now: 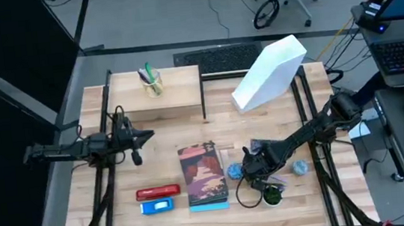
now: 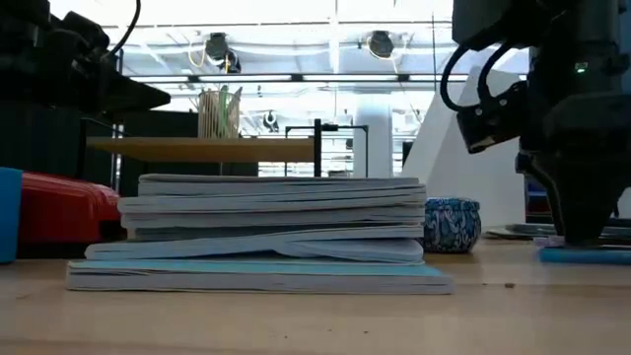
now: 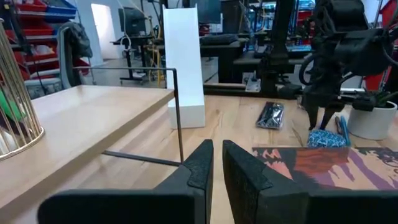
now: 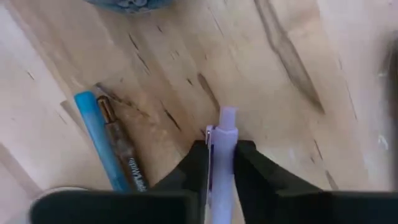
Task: Stock shelves
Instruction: Put the purple pen into the gold pen holder on the shelf
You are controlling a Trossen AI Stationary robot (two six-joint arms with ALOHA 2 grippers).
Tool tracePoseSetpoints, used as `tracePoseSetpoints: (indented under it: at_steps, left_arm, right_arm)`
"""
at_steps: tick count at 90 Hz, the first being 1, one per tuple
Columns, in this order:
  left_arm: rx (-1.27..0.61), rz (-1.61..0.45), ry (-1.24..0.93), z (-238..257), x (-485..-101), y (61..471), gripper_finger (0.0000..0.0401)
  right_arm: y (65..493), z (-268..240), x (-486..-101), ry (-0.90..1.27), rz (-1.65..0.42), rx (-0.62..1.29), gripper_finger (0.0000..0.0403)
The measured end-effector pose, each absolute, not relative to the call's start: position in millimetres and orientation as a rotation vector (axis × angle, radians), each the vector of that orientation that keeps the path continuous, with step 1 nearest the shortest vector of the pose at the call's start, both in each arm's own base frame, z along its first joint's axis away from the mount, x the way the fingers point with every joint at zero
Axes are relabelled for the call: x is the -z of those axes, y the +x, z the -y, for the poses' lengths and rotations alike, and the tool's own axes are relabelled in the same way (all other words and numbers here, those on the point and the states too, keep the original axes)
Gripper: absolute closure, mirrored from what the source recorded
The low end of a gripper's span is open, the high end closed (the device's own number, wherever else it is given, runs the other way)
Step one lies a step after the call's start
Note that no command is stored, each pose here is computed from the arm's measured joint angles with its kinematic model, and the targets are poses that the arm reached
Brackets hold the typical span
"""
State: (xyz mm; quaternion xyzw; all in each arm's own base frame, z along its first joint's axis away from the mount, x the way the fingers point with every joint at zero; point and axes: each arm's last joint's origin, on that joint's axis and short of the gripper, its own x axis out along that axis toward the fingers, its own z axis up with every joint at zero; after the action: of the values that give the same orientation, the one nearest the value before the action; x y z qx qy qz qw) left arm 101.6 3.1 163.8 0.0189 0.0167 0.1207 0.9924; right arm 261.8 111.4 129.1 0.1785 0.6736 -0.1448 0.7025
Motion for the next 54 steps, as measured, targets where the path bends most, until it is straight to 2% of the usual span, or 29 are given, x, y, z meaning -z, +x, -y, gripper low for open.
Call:
tracePoseSetpoints:
  at_steps: [34,54]
  left_arm:
    - [-0.242,-0.033,0.039,-3.1,-163.8,101.6,0.0379]
    - [-0.241,-0.033,0.039,-3.1,-163.8,101.6,0.0379]
  right_arm:
    - [263.3,-109.1,-145.0,0.391,-1.397,0.270,0.0377]
    - [260.9,-107.2,-160.7,0.406,-1.344,0.247,0.0402]
